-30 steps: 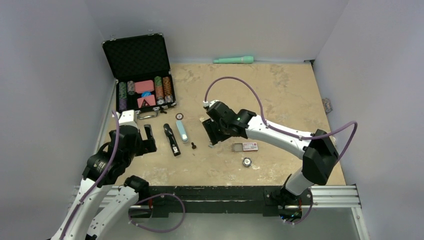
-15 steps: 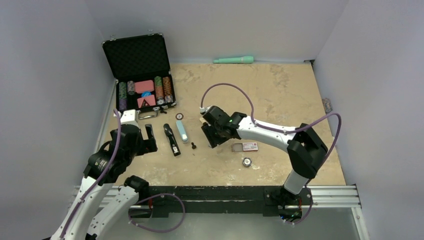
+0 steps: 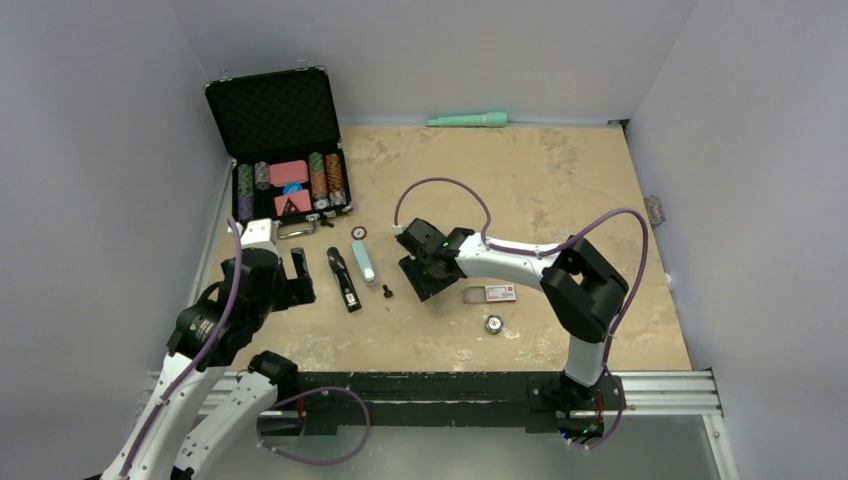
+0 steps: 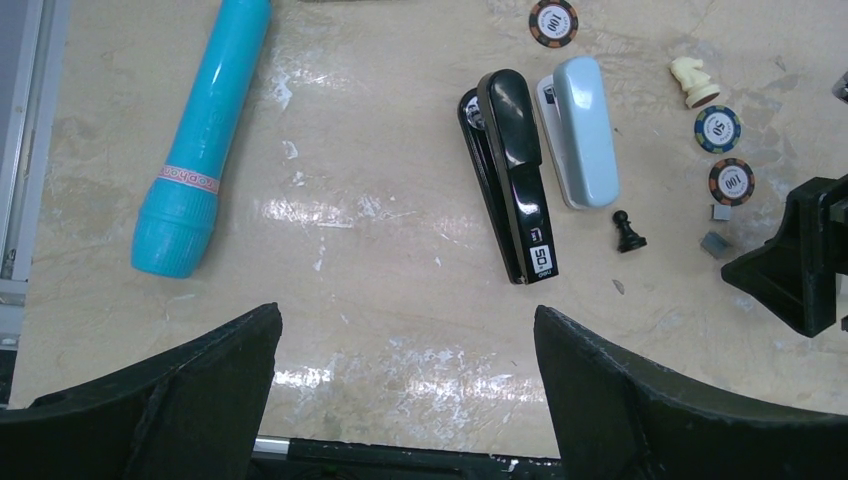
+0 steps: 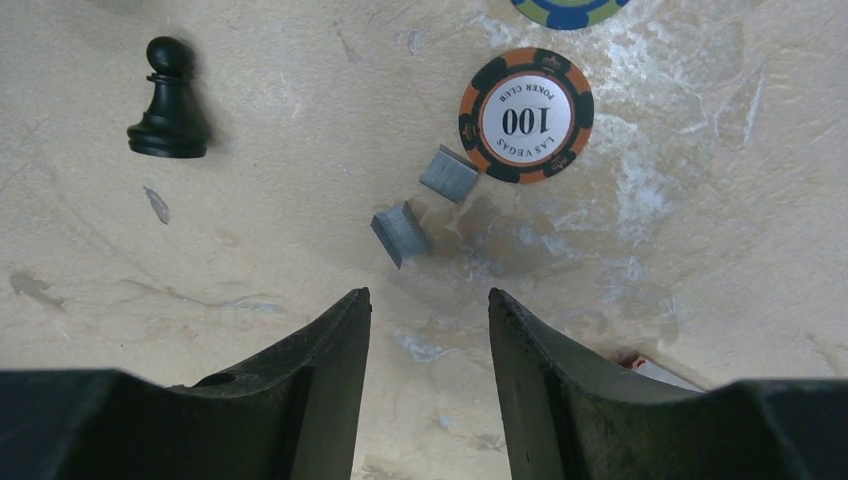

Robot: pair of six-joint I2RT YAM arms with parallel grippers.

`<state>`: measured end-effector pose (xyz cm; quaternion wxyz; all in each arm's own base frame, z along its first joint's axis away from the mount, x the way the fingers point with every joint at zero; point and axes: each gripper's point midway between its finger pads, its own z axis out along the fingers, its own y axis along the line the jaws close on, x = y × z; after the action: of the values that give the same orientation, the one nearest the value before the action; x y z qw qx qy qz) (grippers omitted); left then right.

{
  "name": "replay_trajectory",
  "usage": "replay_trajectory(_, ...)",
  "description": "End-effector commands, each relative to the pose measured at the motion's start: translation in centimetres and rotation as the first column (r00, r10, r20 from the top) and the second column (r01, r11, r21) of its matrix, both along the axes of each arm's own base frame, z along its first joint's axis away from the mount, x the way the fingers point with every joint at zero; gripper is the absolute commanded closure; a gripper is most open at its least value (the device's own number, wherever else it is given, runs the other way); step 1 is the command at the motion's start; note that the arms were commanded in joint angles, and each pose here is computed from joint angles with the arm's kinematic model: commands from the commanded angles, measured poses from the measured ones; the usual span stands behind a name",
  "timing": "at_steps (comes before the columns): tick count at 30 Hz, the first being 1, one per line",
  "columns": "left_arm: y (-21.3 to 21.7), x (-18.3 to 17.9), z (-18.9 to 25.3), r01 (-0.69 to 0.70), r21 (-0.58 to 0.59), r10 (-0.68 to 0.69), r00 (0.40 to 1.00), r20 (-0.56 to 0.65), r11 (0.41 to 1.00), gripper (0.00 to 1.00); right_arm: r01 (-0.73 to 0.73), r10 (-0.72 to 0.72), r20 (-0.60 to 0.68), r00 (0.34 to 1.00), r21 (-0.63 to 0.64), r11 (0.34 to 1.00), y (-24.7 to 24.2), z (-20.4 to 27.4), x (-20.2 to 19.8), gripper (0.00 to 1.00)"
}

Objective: Unload the staples from the stapler

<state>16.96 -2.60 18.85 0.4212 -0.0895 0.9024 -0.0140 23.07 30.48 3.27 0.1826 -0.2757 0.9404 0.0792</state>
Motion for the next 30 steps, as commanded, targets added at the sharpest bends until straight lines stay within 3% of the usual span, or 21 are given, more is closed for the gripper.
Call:
replay_trajectory(1,-0.5,0.7,0.6,0.023,-0.016,-0.022,0.999,0.037,1.000,0.00,-0.012,0.009,0.032,0.999,0.073,0.997,2.1,1.6,1.3,0.51)
replay_trajectory(20,-0.6,0.7,0.7,0.029,-0.022,-0.027,0.998,0.051,0.999,0.00,-0.021,0.021,-0.001,1.000,0.069,0.997,3.4,-0.2,1.5,0.59)
replay_trajectory(30,-0.6,0.7,0.8,0.030,-0.025,-0.029,0.998,0.055,0.999,0.00,-0.016,0.017,-0.020,1.000,0.058,0.998,2.7,-0.7,0.8,0.68)
